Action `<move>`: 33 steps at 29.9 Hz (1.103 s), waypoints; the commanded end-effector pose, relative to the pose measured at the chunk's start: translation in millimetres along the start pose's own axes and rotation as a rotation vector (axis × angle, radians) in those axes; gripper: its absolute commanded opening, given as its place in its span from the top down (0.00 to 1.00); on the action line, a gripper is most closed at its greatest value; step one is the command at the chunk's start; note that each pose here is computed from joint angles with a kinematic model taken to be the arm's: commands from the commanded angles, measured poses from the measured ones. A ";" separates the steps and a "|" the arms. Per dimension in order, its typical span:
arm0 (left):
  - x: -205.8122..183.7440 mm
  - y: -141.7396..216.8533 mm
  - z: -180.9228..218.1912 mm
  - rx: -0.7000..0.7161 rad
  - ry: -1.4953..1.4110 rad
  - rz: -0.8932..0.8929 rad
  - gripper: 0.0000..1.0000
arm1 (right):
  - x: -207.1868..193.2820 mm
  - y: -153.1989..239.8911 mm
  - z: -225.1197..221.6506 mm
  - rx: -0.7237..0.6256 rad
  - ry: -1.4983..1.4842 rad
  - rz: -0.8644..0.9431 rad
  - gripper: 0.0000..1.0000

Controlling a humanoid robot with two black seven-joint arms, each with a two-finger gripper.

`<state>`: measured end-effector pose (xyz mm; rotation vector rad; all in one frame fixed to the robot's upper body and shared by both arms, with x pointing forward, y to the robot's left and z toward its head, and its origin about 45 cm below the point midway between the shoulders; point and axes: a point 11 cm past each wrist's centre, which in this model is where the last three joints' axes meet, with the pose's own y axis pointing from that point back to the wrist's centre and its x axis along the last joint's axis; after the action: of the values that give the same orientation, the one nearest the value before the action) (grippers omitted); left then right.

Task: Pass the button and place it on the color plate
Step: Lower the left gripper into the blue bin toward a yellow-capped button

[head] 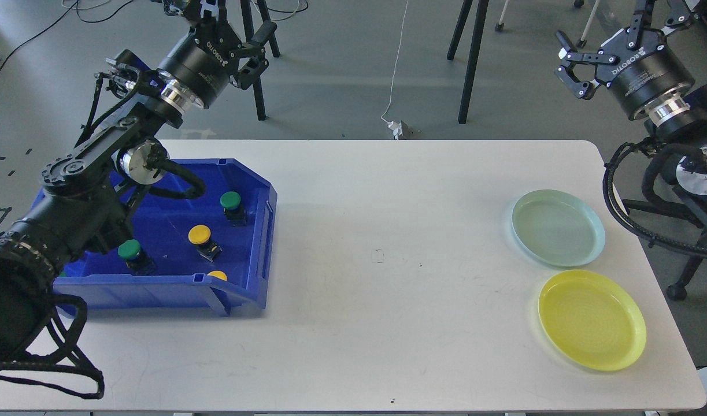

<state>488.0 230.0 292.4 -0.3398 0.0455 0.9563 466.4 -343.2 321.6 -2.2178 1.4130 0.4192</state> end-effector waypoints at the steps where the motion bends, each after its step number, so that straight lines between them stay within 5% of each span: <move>1: 6.6 9.0 -5.8 0.013 0.003 0.020 0.00 | -3.8 -3.4 4.4 0.003 -0.012 -0.008 0.00; 12: 57.7 46.6 17.4 -0.027 0.007 0.158 0.00 | -1.6 -2.0 1.6 0.018 -0.017 -0.001 0.00; 20: 12.4 45.4 78.3 -0.141 -0.039 -0.054 0.01 | 16.2 16.5 11.8 -0.003 -0.021 0.048 0.00; 24: -4.8 56.2 104.3 0.086 -0.437 -0.231 0.01 | 29.9 30.2 16.6 -0.010 -0.021 0.088 0.00; 33: 43.3 125.3 45.8 0.887 -1.304 -0.701 0.01 | 44.5 39.8 7.1 0.020 -0.018 0.134 0.00</move>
<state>416.4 317.8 327.4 0.7805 -0.6990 0.4393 448.8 -384.9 283.5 -2.1165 1.5506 0.4710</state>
